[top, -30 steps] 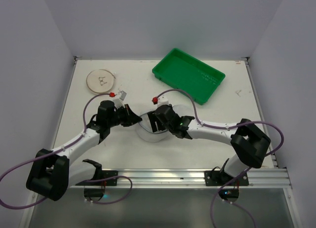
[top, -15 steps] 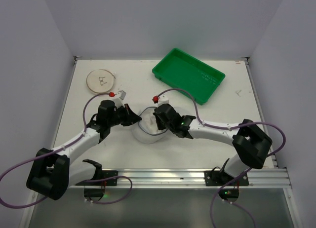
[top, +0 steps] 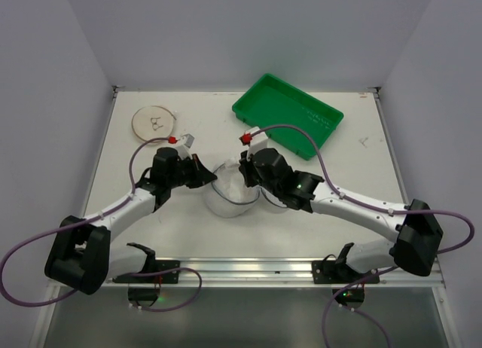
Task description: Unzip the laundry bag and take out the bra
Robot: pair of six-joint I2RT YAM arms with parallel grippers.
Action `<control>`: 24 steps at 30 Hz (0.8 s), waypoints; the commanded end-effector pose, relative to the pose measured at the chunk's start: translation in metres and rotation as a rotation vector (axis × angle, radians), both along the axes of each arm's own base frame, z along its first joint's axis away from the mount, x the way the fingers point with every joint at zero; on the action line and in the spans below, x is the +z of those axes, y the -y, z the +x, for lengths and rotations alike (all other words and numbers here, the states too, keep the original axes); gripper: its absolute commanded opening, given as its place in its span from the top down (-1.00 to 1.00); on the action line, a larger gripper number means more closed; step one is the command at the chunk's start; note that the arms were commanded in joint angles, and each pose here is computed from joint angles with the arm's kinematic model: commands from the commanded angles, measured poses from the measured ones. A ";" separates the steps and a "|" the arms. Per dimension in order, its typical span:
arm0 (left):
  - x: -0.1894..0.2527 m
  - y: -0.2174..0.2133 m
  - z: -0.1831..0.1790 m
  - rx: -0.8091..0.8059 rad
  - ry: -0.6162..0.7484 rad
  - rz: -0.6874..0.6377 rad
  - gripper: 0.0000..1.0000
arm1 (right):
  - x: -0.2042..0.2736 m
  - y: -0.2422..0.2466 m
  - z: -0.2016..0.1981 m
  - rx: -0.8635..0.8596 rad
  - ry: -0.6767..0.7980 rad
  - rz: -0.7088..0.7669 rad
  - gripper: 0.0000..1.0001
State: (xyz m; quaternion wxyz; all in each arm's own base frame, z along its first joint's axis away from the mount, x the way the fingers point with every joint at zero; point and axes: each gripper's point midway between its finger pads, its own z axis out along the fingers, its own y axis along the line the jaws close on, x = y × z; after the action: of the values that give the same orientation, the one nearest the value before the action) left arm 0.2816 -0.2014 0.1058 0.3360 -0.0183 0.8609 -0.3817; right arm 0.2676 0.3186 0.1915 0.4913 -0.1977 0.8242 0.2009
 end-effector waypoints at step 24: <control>0.040 0.008 0.006 -0.033 0.068 -0.041 1.00 | 0.191 0.074 0.032 -0.253 0.357 -0.023 1.00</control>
State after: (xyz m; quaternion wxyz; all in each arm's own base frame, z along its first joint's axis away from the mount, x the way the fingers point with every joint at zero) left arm 0.2811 -0.2032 0.1188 0.3352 -0.0146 0.8590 -0.3868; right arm 0.2920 0.2637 0.3478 0.6167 -0.1460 0.7637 0.1226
